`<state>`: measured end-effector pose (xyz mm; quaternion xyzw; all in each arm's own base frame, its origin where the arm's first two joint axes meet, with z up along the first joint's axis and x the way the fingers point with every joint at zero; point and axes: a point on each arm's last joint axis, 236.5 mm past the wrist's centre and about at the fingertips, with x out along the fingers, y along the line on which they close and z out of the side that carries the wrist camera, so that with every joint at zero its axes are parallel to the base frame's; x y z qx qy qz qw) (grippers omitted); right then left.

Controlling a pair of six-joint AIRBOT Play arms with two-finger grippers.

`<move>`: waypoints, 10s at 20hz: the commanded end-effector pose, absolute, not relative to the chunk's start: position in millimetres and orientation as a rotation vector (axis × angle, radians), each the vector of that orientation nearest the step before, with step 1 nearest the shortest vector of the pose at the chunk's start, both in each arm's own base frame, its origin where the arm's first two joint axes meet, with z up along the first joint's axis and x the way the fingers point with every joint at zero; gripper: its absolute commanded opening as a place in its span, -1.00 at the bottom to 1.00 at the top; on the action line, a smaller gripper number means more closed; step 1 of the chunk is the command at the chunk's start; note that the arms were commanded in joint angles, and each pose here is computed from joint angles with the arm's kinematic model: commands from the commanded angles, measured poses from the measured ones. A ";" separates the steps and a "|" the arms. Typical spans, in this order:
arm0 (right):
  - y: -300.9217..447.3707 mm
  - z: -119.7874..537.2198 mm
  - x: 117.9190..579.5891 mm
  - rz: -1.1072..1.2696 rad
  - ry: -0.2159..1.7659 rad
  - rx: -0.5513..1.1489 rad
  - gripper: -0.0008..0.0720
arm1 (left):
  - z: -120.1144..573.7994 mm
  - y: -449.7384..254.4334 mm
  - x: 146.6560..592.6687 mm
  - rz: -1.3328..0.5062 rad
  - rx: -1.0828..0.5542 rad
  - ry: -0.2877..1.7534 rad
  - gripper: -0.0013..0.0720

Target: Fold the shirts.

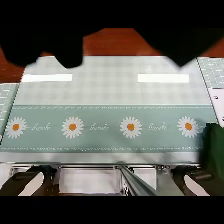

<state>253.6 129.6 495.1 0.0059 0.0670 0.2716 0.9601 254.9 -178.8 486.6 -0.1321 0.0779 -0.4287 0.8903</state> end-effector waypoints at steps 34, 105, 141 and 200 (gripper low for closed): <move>83.6 32.6 459.4 0.436 1.298 0.555 0.72 | 26.8 -203.9 391.2 -0.608 -0.657 1.231 0.96; 86.6 542.0 161.9 0.343 -0.066 -0.005 -0.90 | 548.3 -127.1 173.2 -0.554 0.039 -0.073 -0.90; 38.0 68.4 607.4 0.167 0.762 0.816 -0.58 | 115.2 -173.5 538.9 -0.386 -0.545 0.706 -0.13; 61.4 -96.4 321.5 0.059 1.451 0.822 0.21 | -62.1 -110.0 293.3 -0.222 -0.960 1.224 -0.89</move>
